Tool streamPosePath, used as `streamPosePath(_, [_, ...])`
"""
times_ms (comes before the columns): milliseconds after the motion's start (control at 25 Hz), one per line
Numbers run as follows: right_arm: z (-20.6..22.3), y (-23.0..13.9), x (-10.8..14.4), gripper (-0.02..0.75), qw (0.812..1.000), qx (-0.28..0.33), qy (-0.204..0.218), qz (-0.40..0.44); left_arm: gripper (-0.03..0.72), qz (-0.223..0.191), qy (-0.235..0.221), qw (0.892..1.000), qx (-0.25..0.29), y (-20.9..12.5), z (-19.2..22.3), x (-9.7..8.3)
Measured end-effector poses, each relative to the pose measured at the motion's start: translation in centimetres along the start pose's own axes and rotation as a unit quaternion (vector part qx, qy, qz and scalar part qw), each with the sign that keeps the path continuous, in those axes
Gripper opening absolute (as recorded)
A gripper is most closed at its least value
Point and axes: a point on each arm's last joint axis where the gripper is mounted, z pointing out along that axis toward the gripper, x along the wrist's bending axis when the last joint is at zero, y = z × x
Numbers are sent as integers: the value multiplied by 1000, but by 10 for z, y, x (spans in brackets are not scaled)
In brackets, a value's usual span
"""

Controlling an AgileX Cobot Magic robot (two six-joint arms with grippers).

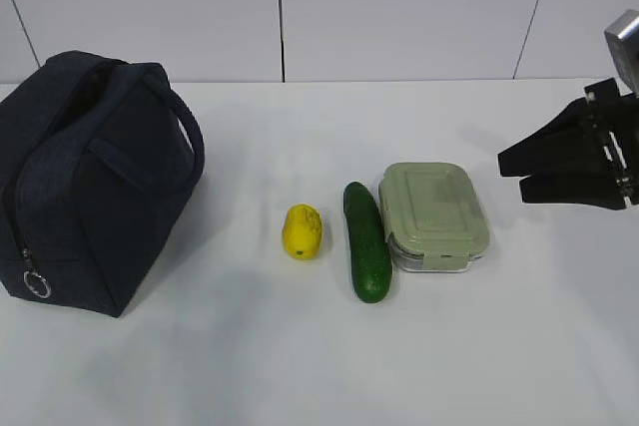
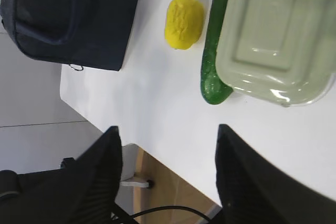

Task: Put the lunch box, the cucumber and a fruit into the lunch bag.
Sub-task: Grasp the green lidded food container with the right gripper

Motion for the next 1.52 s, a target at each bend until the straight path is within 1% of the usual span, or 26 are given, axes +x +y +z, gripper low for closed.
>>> streamPosePath(200, [-7, 16, -21, 433, 1000, 6, -27, -8, 261, 0, 0, 1000, 0, 0, 0, 0])
streamPosePath(440, [-7, 27, -59, 433, 999, 18, -44, 19, 260, 0, 0, 1000, 0, 0, 0, 0])
streamPosePath(640, [7, 33, -88, 433, 998, 43, -44, 8, 260, 0, 0, 1000, 0, 0, 0, 0])
streamPosePath(760, [16, 33, -100, 436, 999, 40, -29, -2, 260, 0, 0, 1000, 0, 0, 0, 0])
streamPosePath(840, [20, 34, -105, 459, 999, 37, -21, -10, 260, 0, 0, 1000, 0, 0, 0, 0])
streamPosePath(1040, [29, 35, -117, 600, 1000, 23, -4, 1, 258, 0, 0, 1000, 0, 0, 0, 0])
streamPosePath(1080, [30, 36, -118, 617, 1000, 19, -3, 4, 258, 0, 0, 1000, 0, 0, 0, 0])
streamPosePath(1240, [35, 37, -123, 640, 1000, 14, 4, 1, 258, 0, 0, 1000, 0, 0, 0, 0])
streamPosePath(1520, [42, 52, -127, 641, 1000, 12, 3, -15, 258, 0, 0, 1000, 0, 0, 0, 0])
